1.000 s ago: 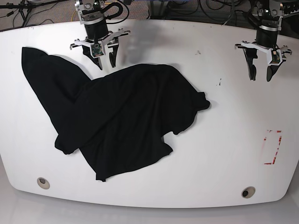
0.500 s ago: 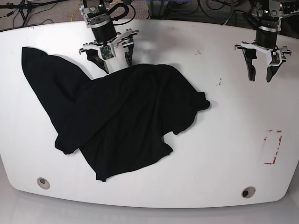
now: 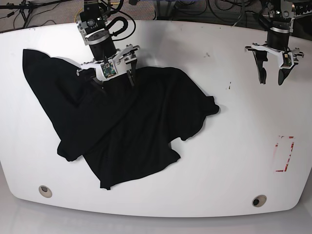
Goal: Fold the T-shirt properly
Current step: 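Lower the right gripper onto the T-shirt's bunched fabric and grasp it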
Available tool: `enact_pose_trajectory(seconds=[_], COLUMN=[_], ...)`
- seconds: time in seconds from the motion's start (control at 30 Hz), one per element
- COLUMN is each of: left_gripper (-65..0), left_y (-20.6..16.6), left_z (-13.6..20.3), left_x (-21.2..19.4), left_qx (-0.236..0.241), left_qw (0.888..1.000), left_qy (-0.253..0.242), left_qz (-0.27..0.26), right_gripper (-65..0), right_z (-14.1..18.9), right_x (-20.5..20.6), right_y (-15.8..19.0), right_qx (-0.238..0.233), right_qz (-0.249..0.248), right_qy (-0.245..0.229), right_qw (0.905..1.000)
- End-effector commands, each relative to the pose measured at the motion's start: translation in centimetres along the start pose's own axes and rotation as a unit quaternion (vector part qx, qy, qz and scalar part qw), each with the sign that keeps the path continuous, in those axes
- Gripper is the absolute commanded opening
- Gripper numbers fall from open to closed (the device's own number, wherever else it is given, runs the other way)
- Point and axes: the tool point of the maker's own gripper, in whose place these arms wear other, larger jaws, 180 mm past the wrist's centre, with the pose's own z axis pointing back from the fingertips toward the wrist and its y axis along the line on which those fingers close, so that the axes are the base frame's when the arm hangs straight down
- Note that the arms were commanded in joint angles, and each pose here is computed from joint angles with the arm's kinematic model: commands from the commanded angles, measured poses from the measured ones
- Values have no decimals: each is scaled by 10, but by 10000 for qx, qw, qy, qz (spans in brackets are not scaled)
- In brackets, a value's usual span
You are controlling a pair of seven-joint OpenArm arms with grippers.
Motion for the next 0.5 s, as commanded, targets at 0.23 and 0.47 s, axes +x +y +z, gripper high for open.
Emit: enact_pose_trajectory(seconds=[0.23, 0.47], left_gripper=[-320, -320], left_y=[6, 6], left_z=[0, 1], left_x=[9, 9], left_qx=[60, 69], left_qw=[9998, 9998], left_qy=[-182, -164], left_qz=[-73, -78], right_gripper=[-182, -184], right_z=[-27, -31], right_x=[21, 7], right_y=[-5, 14], right_qx=[48, 289], right_qz=[89, -5], right_qy=[-224, -104], right_qw=[9997, 9995])
